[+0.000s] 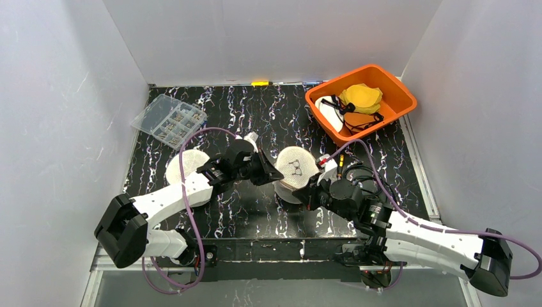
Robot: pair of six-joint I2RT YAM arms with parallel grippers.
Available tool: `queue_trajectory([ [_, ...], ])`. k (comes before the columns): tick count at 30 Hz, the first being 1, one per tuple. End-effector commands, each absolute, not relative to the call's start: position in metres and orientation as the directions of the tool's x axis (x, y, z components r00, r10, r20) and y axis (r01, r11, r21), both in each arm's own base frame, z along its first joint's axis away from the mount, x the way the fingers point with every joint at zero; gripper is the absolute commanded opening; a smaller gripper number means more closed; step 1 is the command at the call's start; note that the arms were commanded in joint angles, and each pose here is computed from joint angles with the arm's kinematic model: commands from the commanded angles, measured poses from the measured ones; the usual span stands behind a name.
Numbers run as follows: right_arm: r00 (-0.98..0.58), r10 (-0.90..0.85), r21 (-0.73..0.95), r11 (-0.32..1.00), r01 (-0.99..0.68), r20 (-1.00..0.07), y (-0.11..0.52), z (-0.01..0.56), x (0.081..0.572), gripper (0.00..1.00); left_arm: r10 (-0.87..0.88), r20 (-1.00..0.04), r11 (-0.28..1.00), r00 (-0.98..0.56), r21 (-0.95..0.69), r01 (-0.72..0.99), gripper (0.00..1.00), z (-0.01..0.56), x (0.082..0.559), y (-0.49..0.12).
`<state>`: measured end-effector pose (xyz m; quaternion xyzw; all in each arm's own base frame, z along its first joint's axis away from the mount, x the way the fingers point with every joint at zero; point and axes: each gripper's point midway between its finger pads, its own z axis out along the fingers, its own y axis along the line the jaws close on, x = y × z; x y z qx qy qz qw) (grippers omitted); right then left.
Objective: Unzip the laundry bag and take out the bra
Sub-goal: Unzip the laundry bag at the center of the board.
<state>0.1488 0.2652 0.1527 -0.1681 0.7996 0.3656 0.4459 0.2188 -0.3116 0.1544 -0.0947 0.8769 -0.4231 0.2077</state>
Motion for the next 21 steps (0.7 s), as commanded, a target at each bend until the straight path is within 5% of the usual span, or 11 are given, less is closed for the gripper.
queue_trajectory([
  [1, -0.505, 0.131, 0.442, 0.696, -0.566, -0.853, 0.257, 0.182, 0.158, 0.01, -0.348, -0.338, 0.654, -0.875, -0.756, 0.032, 0.0, 0.163, 0.228, -0.301],
  [21, -0.479, 0.052, 0.36, 0.731, -0.579, -0.876, 0.238, 0.184, 0.154, 0.01, -0.031, -0.401, 0.525, -0.915, -0.786, 0.327, 0.0, 0.201, 0.226, -0.314],
])
